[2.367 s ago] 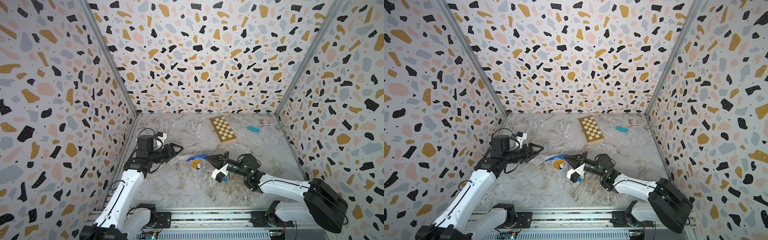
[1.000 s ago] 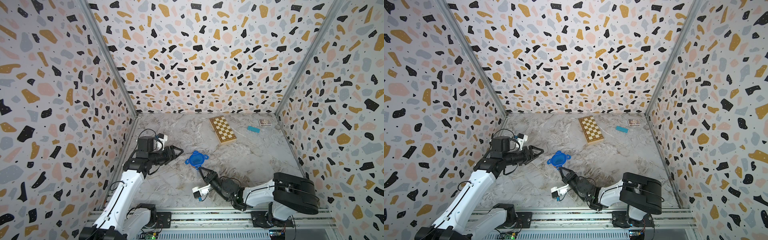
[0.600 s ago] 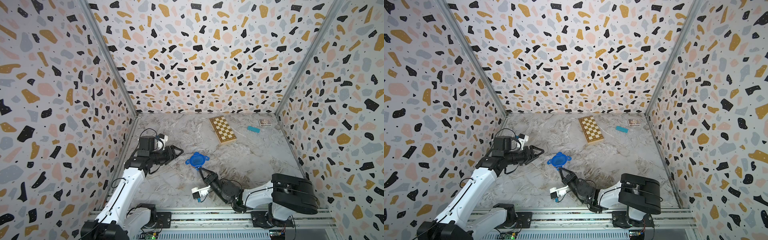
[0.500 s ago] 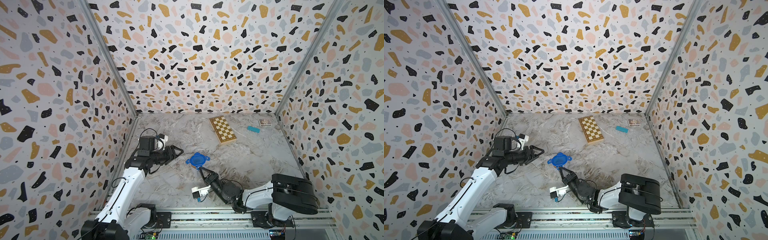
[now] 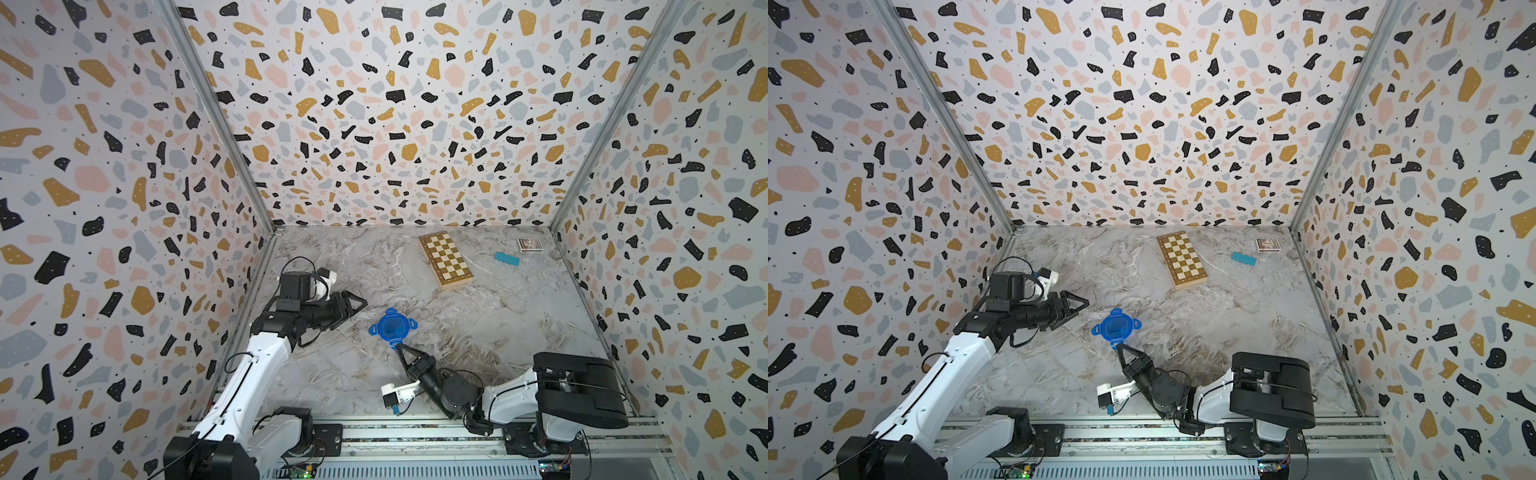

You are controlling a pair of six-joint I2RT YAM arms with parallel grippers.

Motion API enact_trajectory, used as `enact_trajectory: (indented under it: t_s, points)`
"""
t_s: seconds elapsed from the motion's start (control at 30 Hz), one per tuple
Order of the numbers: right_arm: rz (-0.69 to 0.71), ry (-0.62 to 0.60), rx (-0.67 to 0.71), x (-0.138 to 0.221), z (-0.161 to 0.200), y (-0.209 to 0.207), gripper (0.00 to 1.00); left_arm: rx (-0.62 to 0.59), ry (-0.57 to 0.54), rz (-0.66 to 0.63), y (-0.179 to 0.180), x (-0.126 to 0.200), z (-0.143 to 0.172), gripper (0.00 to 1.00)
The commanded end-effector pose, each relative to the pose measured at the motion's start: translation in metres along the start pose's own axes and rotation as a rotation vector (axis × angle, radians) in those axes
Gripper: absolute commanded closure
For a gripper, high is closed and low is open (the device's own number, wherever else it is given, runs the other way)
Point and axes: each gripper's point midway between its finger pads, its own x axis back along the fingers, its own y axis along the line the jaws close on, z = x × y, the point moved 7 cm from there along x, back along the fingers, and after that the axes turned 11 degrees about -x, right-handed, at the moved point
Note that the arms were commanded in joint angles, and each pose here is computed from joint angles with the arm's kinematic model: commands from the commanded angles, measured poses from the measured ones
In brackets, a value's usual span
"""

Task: Pack away toiletry kits
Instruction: Close the lid on the container.

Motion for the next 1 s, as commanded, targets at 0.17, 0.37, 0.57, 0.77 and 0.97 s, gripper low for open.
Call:
enact_trajectory:
  t_s: [0.17, 0.37, 0.57, 0.77, 0.97]
  points:
    - [-0.026, 0.029, -0.083, 0.002, 0.003, 0.001, 0.60, -0.034, -0.019, -0.003, -0.001, 0.002, -0.004, 0.35]
    - [-0.039, -0.025, -0.178, 0.012, 0.000, -0.010, 0.45, -0.037, -0.007, -0.001, -0.003, 0.003, -0.003, 0.35]
    - [-0.268, -0.119, -0.631, 0.023, -0.005, -0.042, 0.43, -0.026, 0.053, -0.073, -0.001, 0.012, 0.009, 0.34]
    - [-0.470, -0.017, -1.377, 0.022, 0.042, -0.098, 0.49, 0.049, 0.092, -0.061, 0.003, 0.022, 0.022, 0.39]
    - [-0.851, 0.103, -1.904, 0.005, 0.087, -0.110, 0.62, 0.140, 0.155, 0.113, -0.007, 0.017, 0.030, 0.57]
